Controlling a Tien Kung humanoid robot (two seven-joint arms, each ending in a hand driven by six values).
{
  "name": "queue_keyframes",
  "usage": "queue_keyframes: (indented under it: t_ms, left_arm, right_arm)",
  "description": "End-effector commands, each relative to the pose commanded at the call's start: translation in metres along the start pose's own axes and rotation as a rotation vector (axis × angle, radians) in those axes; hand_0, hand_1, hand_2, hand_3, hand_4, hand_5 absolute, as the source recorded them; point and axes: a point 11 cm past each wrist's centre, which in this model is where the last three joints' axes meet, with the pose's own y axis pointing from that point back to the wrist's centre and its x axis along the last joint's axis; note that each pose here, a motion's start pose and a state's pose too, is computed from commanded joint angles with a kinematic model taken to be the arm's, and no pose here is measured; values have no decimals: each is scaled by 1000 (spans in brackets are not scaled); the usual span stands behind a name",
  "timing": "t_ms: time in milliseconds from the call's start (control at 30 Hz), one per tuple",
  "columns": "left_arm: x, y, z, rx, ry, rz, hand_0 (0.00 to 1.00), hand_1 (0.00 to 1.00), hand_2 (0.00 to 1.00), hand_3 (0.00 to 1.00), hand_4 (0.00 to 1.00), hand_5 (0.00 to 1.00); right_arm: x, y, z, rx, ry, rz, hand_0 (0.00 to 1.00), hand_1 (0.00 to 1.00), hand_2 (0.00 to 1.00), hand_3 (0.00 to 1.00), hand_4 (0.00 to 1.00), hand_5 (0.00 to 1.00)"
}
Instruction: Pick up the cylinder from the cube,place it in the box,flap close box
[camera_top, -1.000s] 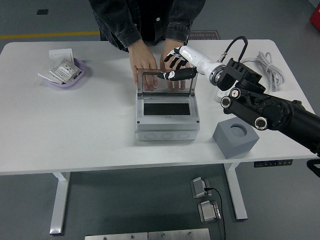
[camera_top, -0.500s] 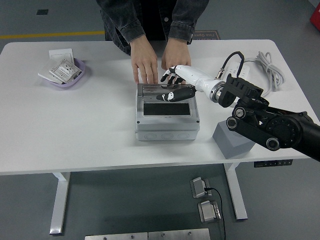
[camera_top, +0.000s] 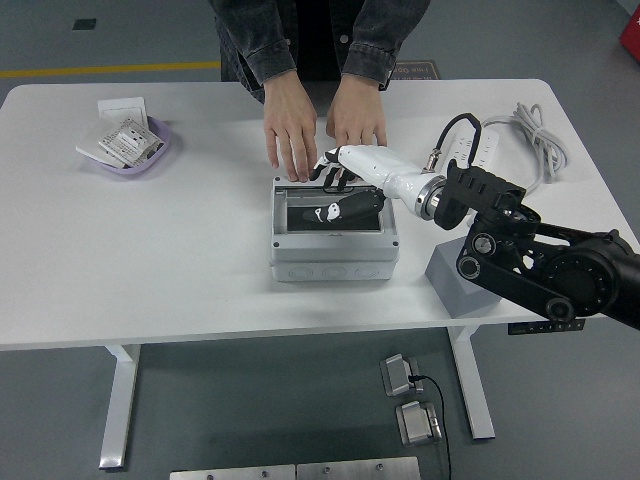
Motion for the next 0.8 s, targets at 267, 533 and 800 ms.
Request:
queue_keyframes:
  t_ms: [267,533,800]
  left_arm:
    - [-2,0,-2,3,-1,-3,627,645,604,618,645,180]
    - [-1,0,0,1,-1,-3,627,645,604,618,645,179]
    - [-1,0,-3,6,-2,-1,627,646,603,618,644,177]
  right_arm:
    - [-13,3,4,-7,-28,-13,592,499,598,705,911,578]
    - [-12,5,10,-19,-50,-1,588,494,599,705,908,575]
    - [12,22,26,-62,-43,39,583,490,599,705,906,574]
